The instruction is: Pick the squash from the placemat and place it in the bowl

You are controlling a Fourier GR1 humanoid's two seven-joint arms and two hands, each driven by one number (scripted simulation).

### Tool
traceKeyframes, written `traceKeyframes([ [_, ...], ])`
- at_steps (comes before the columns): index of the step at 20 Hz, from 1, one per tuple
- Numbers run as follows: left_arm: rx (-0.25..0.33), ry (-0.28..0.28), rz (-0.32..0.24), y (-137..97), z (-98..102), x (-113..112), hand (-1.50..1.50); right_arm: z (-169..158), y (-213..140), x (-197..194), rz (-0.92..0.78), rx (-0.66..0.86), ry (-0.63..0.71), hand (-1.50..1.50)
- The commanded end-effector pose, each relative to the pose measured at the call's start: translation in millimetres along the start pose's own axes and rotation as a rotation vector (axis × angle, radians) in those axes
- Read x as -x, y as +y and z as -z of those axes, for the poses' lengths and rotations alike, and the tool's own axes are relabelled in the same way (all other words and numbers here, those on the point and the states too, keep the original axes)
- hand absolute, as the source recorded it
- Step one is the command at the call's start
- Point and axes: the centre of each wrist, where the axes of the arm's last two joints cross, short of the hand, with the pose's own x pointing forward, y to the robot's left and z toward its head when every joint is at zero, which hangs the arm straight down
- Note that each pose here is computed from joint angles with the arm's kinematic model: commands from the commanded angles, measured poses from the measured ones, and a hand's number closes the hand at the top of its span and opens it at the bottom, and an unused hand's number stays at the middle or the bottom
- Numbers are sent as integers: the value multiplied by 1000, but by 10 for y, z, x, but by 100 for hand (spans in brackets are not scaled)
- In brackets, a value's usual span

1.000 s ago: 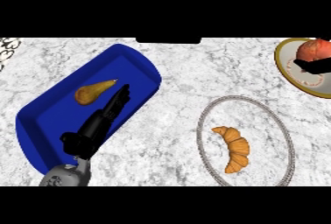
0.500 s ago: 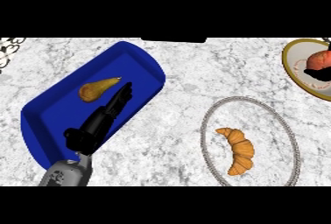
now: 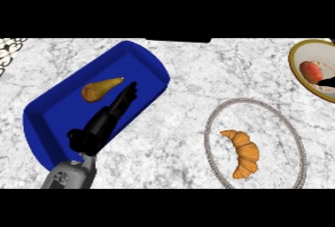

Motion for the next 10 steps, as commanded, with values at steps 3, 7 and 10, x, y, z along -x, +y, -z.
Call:
traceKeyframes([
  [3,-15,14,5,-45,24,46,0,-10,-299,32,182,163,-6,-150],
  [7,6,2,-3,15,15,-48,0,-81,-485,131,332,303,63,-150],
  [10,-9,7,-1,80,29,-41,0,-253,-695,339,418,314,110,-150],
])
